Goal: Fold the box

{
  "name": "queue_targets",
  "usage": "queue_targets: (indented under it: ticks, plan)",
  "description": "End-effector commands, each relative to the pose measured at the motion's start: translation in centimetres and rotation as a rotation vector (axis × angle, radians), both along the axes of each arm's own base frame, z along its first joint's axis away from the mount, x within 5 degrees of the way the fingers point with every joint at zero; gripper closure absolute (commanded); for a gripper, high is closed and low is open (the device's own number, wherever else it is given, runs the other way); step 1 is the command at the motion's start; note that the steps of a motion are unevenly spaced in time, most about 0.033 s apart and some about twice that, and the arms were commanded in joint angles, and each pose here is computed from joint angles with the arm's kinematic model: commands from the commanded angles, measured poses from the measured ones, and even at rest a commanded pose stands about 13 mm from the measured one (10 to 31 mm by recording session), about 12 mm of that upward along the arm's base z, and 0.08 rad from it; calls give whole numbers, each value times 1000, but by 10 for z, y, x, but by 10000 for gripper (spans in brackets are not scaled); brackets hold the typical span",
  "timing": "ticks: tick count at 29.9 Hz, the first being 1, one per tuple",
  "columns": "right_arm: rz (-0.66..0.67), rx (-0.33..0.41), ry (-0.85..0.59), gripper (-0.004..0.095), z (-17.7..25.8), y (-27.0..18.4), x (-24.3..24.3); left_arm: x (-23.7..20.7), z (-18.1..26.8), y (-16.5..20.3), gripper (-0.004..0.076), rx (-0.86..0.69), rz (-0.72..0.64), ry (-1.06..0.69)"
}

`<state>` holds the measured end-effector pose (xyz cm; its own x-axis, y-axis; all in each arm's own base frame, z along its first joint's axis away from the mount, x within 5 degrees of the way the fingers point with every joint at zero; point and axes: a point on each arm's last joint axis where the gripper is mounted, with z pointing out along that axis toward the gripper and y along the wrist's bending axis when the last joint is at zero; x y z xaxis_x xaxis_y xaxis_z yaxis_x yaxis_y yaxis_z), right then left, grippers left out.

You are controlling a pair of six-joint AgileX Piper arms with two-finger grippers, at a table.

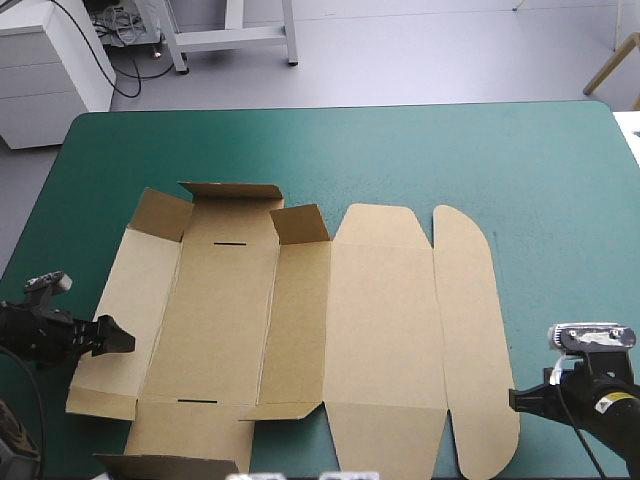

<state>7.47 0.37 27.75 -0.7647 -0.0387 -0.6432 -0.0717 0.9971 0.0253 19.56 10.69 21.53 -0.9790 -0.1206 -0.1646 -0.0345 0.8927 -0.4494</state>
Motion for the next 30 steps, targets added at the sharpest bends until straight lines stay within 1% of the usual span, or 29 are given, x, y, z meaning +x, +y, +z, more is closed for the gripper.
queue_targets:
  ticks: [1, 11, 19, 21, 23, 25, 28, 30]
  plan:
    - [2, -2, -71, 928, 10, 0, 4, 5, 8, -10, 21, -92, -27, -35]
    - [2, -2, -71, 928, 10, 0, 4, 16, 7, -36, 21, -129, -159, -24]
    - [2, -2, -71, 927, 10, 0, 4, 16, 7, -38, 22, -135, -136, -4]
    - [2, -2, -71, 927, 10, 0, 4, 16, 7, -38, 32, -135, -134, -2]
    - [2, -2, -71, 927, 10, 0, 4, 16, 7, -38, 67, -136, -132, -1]
    - [2, -2, -71, 927, 10, 0, 4, 16, 7, -38, 129, -135, -133, 0]
    - [2, -2, -71, 927, 10, 0, 4, 16, 7, -38, 275, -135, -133, 0]
    - [2, -2, -71, 927, 10, 0, 4, 16, 7, -38, 421, -135, -133, 0]
